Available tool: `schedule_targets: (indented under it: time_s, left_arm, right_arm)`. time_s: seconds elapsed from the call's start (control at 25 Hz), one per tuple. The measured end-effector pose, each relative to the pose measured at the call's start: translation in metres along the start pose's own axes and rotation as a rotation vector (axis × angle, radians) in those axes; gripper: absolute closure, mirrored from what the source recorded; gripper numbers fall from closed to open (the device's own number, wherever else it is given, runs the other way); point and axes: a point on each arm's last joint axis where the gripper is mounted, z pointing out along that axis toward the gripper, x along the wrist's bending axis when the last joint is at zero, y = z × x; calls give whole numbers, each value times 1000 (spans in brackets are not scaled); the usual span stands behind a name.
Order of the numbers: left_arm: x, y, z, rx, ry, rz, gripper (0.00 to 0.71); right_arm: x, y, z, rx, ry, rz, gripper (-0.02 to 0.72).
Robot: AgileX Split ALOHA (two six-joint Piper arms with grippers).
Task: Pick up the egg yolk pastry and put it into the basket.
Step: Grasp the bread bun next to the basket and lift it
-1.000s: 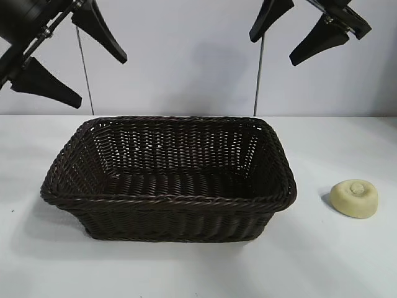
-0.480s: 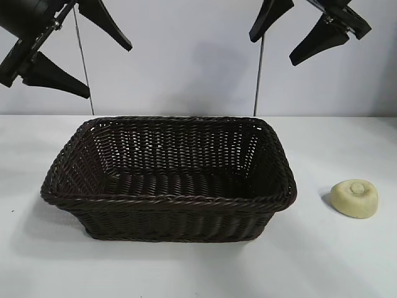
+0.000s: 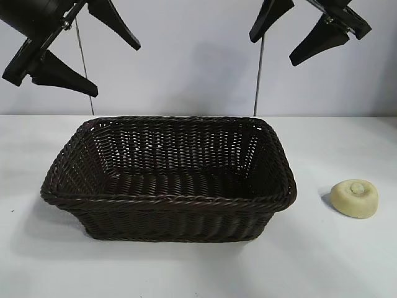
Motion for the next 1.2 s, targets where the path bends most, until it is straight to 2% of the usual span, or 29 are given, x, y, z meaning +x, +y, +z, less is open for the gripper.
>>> schedule_targets:
  time_s: [0.12,0.32,0.76,1.2]
  left_arm:
    - [0,0,0,0,0,0,136]
    - [0,0,0,0,0,0,136]
    - [1,0,0,1,7,7,136]
    - [1,0,0,1,12,11,136]
  right_arm:
    - [-8,-4,-2,44,-37,-9,164]
    - [-26,-10,-10,117,-59,22,164]
    - [-70,-14,-65,20,-159,88,164]
    - [-94,-54,-24,195,-169,155,164]
